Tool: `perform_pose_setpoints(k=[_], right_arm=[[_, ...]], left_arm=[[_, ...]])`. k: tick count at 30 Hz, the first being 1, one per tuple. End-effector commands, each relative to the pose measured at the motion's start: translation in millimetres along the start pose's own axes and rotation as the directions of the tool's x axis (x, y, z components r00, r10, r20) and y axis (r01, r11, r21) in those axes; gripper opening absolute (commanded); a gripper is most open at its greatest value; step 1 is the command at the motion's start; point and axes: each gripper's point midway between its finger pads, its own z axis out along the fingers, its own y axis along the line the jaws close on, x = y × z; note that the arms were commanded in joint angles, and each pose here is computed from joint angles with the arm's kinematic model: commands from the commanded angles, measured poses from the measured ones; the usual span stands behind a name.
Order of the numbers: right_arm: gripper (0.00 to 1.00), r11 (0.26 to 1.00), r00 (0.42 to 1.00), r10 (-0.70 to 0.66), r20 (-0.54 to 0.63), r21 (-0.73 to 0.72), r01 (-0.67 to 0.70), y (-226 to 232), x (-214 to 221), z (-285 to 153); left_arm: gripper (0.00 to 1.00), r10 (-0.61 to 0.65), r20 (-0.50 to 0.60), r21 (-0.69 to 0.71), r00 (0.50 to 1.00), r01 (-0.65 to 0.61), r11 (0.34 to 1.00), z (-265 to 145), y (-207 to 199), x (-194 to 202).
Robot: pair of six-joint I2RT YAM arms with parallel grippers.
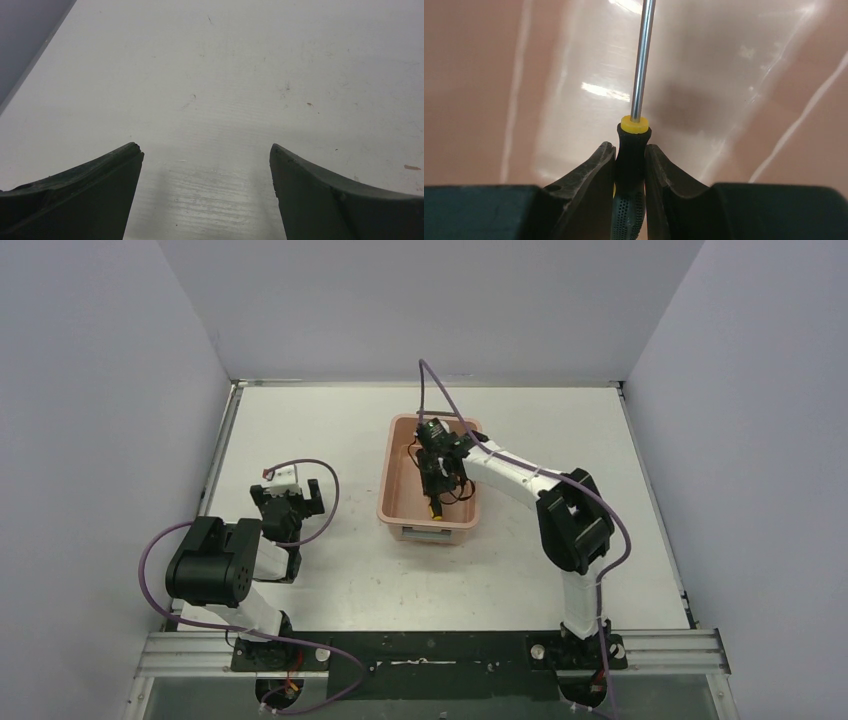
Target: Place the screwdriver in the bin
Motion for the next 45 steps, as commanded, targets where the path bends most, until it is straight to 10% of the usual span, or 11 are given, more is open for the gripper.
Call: perform_pose_setpoints(k=[1,6,13,26,38,45], right_arm=[[0.00,0.997,0.999,-0.039,0.028,0.070,0.037,-12,-3,20],[0.14,0.994,0.999,-0.051,0.005,0.095,0.050,-17,6,33],[0.60,0.992,0.998,-0.057,0.023,0.110,0.055,-18,-2,24],[0.99,0.993,0.931,-0.120,0.346,0.045,0.111,-2,-88,-100],[1.00,0.969,0.679,0.040,0.733,0.138,-0.206,-160,-102,-202],[1.00,0.916,0.590,0.030,0.807,0.214,-0.339,-261,-37,-177]], left_arm=[[0.97,-0.009,0.057,-0.003,0.998,0.009,1.000,6,-1,-18],[0.97,-0.009,0.056,-0.002,0.998,0.009,1.000,6,-1,-18],[0.97,-0.009,0.056,-0.002,0.998,0.009,1.000,6,-2,-18],[0.97,-0.009,0.058,-0.001,0.998,0.009,1.000,6,-1,-19],[0.97,-0.009,0.058,-0.001,0.998,0.009,1.000,6,-2,-19],[0.97,-0.007,0.057,-0.001,0.998,0.007,1.000,6,-2,-18]])
